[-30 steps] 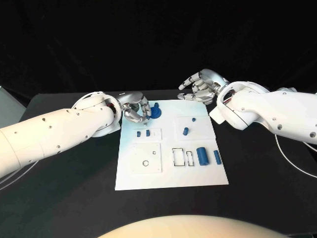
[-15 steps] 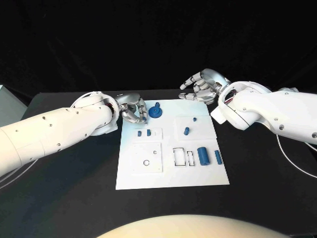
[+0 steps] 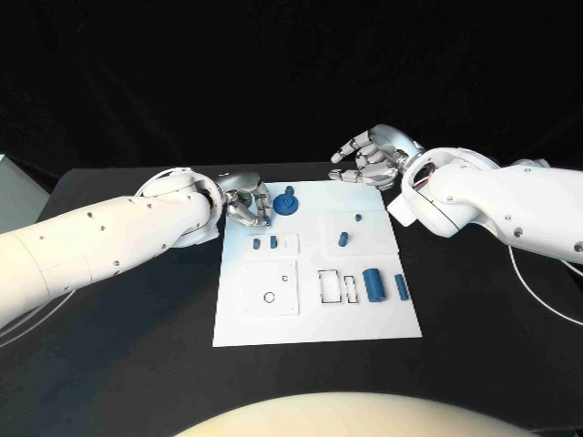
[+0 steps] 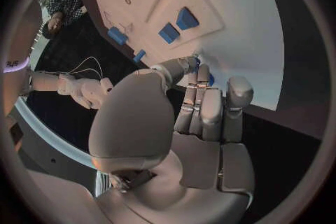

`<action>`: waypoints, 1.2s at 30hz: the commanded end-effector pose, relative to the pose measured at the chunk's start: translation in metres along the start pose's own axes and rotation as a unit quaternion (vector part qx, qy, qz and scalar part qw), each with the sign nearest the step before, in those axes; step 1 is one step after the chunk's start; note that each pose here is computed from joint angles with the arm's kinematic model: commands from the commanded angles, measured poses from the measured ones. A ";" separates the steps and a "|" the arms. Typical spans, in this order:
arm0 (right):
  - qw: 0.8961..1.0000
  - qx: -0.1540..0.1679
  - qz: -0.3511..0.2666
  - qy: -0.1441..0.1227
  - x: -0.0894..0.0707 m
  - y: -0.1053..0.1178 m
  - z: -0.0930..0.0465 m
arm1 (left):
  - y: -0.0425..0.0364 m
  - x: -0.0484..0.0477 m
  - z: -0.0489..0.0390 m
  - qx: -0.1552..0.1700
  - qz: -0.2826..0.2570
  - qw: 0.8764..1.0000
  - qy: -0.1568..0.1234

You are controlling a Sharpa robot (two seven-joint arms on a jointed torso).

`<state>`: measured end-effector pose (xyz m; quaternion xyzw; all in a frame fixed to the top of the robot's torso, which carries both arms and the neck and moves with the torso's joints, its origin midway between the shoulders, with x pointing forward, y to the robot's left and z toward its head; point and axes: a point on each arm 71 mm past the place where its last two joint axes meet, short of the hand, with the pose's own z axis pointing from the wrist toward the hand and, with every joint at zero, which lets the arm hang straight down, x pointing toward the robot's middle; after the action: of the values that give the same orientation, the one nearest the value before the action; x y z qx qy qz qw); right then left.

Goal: Assemble the parts on the task board

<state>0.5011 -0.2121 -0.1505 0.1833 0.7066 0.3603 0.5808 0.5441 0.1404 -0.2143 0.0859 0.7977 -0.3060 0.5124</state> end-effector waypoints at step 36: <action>1.000 -0.006 -0.003 0.001 0.000 0.001 0.000 | -0.0044 0.0058 0.0030 0.005 0.006 1.000 0.023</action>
<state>0.5010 -0.2125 -0.1504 0.1835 0.7064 0.3600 0.5811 0.5430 0.1367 -0.2175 0.0944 0.8053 -0.3033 0.5006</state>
